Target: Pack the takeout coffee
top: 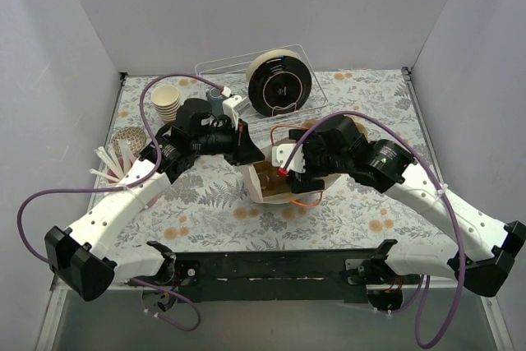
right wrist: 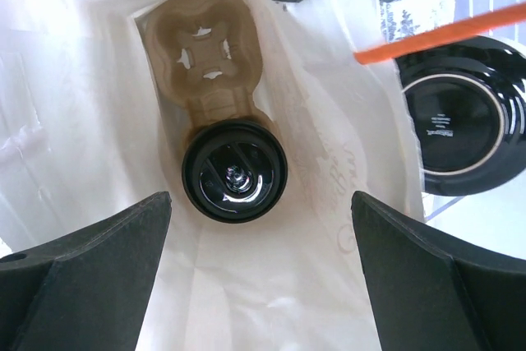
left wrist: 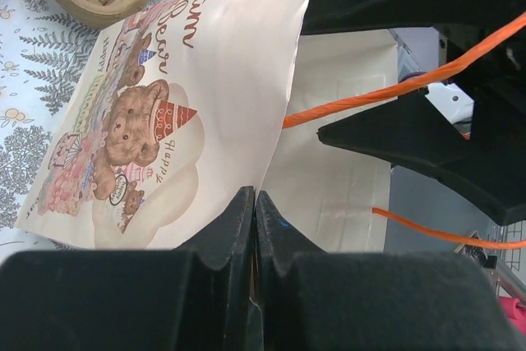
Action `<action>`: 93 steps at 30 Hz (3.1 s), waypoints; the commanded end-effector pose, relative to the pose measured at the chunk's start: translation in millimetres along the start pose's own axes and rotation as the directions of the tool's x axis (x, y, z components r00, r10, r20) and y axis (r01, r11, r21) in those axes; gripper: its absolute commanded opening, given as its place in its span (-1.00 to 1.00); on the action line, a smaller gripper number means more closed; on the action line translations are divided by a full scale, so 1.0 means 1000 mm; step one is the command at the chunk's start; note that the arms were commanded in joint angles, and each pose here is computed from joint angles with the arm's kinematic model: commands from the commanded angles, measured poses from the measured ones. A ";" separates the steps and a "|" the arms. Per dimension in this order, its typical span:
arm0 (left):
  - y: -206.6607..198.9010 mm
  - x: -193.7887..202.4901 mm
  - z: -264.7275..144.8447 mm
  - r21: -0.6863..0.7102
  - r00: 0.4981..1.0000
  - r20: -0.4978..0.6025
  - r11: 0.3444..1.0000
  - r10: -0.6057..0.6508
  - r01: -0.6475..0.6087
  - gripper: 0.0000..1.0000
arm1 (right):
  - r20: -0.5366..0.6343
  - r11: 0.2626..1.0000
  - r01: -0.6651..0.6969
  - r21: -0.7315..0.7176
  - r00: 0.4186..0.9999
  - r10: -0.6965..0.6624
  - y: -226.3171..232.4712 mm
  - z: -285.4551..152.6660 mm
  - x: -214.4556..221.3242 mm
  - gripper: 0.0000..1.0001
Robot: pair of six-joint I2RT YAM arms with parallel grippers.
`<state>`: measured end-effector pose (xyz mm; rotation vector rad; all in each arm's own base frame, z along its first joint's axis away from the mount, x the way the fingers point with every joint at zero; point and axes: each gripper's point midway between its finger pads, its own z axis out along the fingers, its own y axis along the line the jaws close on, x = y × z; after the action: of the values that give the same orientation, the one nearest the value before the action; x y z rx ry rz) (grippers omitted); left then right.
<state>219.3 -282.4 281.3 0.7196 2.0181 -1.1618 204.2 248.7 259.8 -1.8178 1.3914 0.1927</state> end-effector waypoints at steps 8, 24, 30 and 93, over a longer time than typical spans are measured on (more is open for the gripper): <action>0.005 -0.009 0.000 -0.045 0.999 -0.029 0.999 -0.023 0.022 -0.81 | 0.173 0.994 -0.056 0.094 0.984 0.039 -0.025 -0.035 -0.044 0.95; 0.017 -0.023 0.005 -0.110 1.000 -0.020 0.994 -0.008 0.005 -0.39 | 0.373 0.977 -0.163 0.140 0.922 0.100 -0.041 -0.067 -0.087 0.93; 0.022 -0.027 0.005 -0.138 1.000 -0.012 0.990 -0.002 0.000 -0.10 | 0.424 0.935 -0.216 0.283 0.902 0.080 -0.067 -0.082 -0.093 0.95; 0.152 0.041 -0.257 -0.902 0.904 0.426 -0.092 -0.033 0.422 0.40 | 0.552 0.281 -0.945 0.165 0.325 0.768 -0.074 -0.122 -0.060 0.76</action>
<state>227.1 8.7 255.3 -0.6358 2.1636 0.4037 200.0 220.1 397.7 -0.3726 1.8693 0.6927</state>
